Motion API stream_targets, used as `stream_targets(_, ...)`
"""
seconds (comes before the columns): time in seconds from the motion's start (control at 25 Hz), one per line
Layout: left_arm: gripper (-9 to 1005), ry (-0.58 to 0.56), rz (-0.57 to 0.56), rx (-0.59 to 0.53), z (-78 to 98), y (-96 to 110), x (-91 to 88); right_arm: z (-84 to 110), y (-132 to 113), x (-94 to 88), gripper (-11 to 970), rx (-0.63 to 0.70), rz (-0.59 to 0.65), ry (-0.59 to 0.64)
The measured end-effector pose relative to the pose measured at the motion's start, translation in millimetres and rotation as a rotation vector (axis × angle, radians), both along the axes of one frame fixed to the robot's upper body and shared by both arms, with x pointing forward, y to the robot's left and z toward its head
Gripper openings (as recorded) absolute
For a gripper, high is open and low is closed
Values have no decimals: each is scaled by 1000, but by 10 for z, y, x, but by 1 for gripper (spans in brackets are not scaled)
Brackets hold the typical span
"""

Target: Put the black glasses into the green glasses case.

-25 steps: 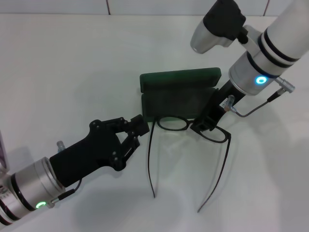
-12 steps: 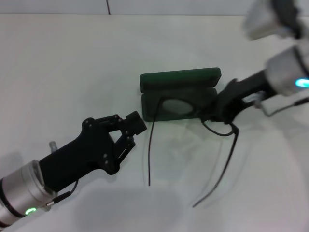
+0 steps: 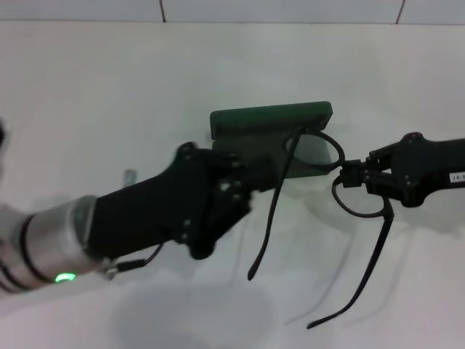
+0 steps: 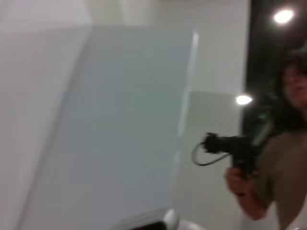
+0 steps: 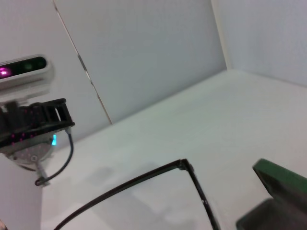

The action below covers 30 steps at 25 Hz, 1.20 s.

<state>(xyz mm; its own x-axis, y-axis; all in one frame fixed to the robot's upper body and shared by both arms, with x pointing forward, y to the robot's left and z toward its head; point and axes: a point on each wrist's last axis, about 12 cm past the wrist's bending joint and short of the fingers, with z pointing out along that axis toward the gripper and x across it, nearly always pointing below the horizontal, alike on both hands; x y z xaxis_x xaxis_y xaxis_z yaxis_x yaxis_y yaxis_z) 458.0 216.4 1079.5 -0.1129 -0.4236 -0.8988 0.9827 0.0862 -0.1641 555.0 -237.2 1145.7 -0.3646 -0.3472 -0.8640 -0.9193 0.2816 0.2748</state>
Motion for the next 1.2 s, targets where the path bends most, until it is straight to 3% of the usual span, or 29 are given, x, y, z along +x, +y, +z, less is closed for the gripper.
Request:
stream_targets(0.32,38,-15,-120,-16,217,-239,274,-78,57,-39,81,154,48,-128)
stream_targets(1.2,35,5,-97,4,176,-276,295,21,250,-20,77,317,132,-180)
